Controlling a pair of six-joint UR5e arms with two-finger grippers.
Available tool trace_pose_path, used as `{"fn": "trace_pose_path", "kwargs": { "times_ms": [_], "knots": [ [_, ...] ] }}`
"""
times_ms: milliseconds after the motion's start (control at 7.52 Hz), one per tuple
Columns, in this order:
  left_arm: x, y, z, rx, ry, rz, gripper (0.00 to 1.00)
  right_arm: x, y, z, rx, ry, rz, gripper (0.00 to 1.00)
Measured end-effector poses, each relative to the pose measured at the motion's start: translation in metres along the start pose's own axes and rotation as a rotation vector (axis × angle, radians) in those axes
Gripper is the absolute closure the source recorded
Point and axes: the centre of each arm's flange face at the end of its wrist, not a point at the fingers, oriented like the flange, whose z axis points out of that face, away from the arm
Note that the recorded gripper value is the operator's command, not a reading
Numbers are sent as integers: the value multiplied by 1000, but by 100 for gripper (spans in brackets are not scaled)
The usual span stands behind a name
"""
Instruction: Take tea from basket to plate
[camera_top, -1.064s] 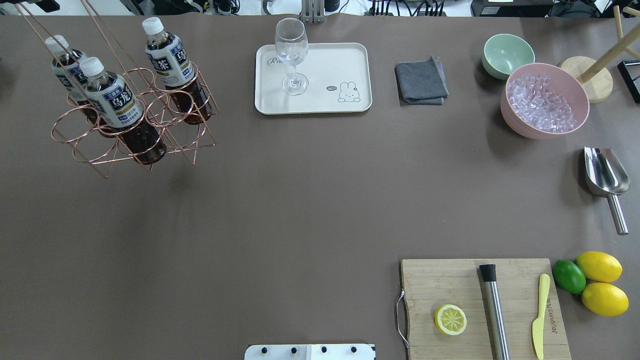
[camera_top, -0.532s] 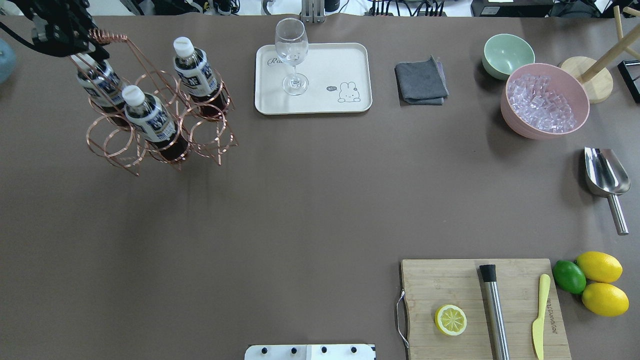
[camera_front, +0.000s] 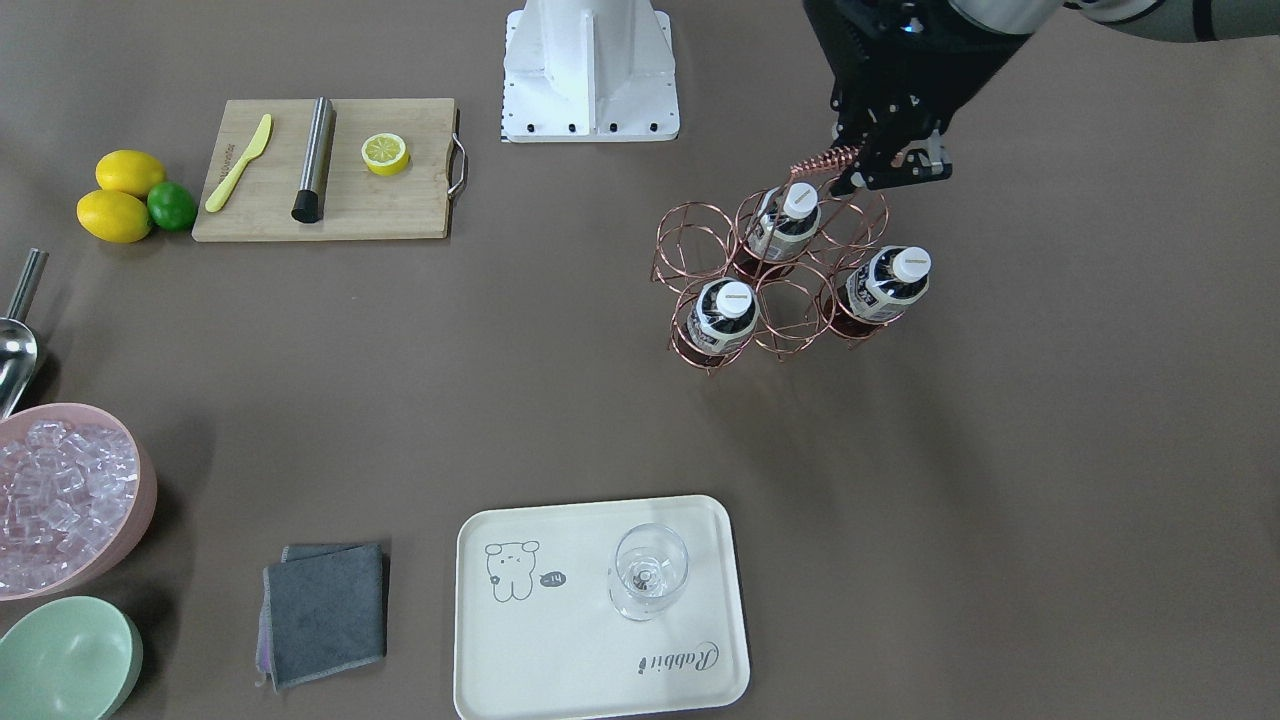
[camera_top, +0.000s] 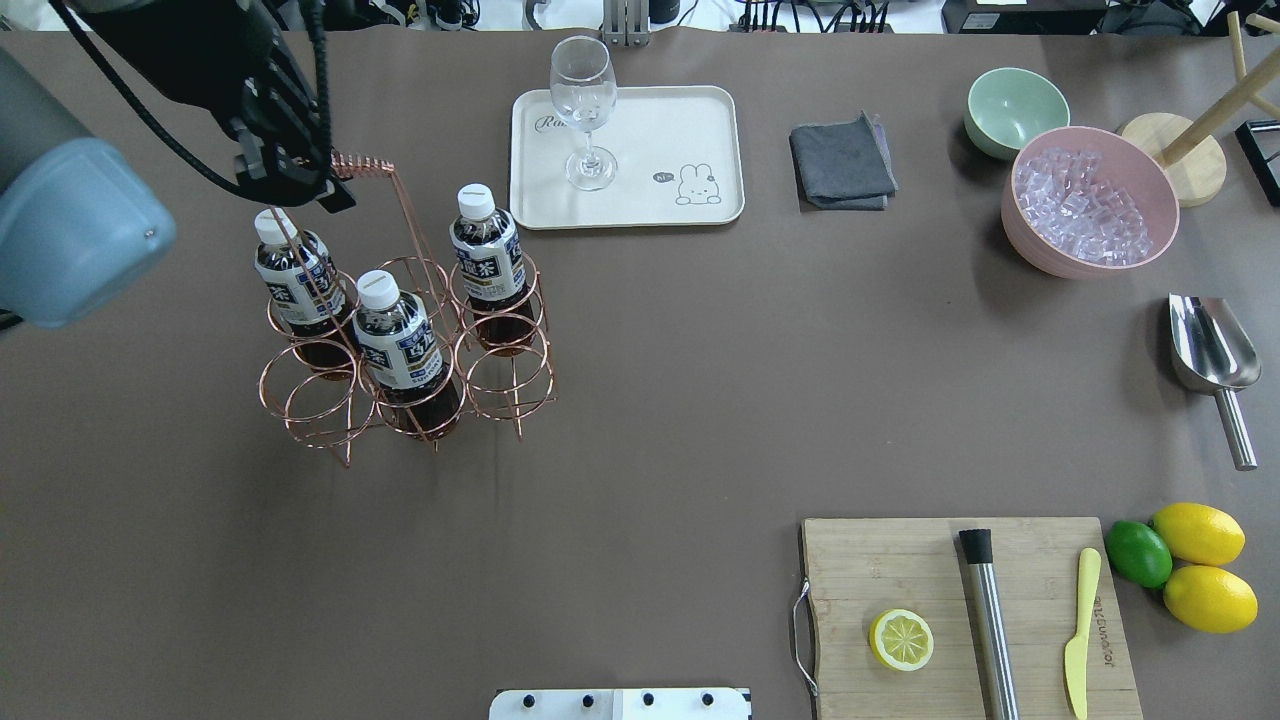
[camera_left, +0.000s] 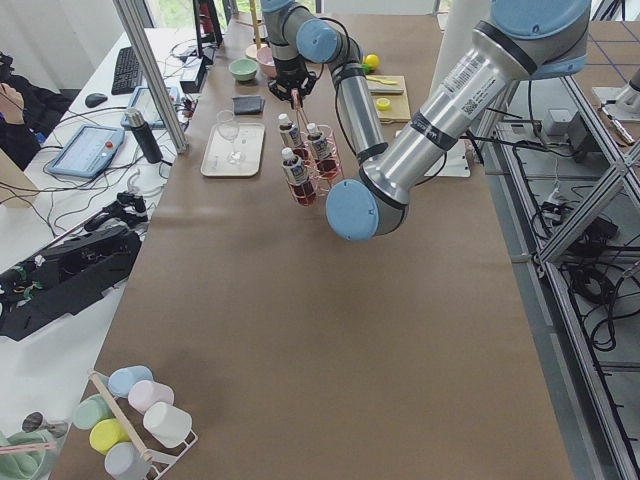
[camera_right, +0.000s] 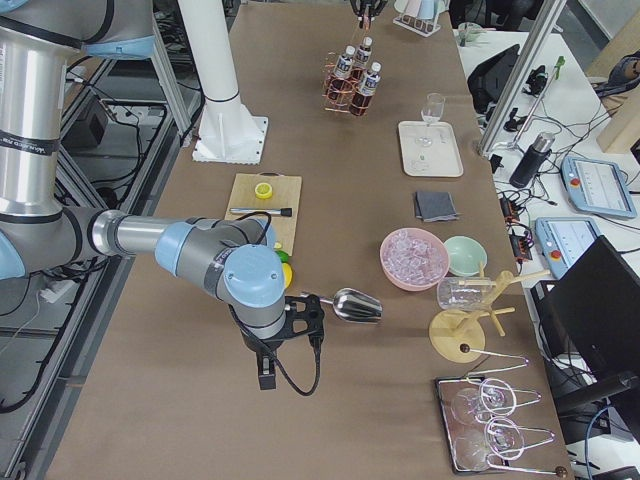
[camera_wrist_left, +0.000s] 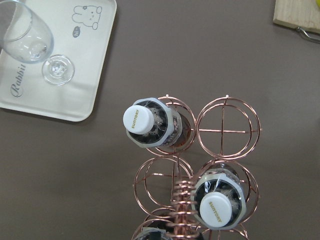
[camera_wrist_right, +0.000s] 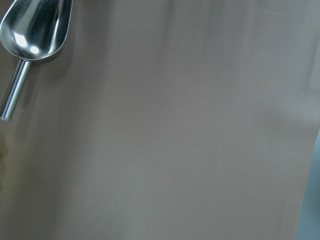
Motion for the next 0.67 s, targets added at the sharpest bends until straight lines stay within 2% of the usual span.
{"fn": "trace_pose_path", "kwargs": {
  "times_ms": [266,665],
  "knots": [
    [23,-27,14,26,27,-39,100,0,0,-2,0,5,0,0],
    [32,-55,46,48,49,-40,100,1,1,-3,-2,11,1,0]
  ]
}}
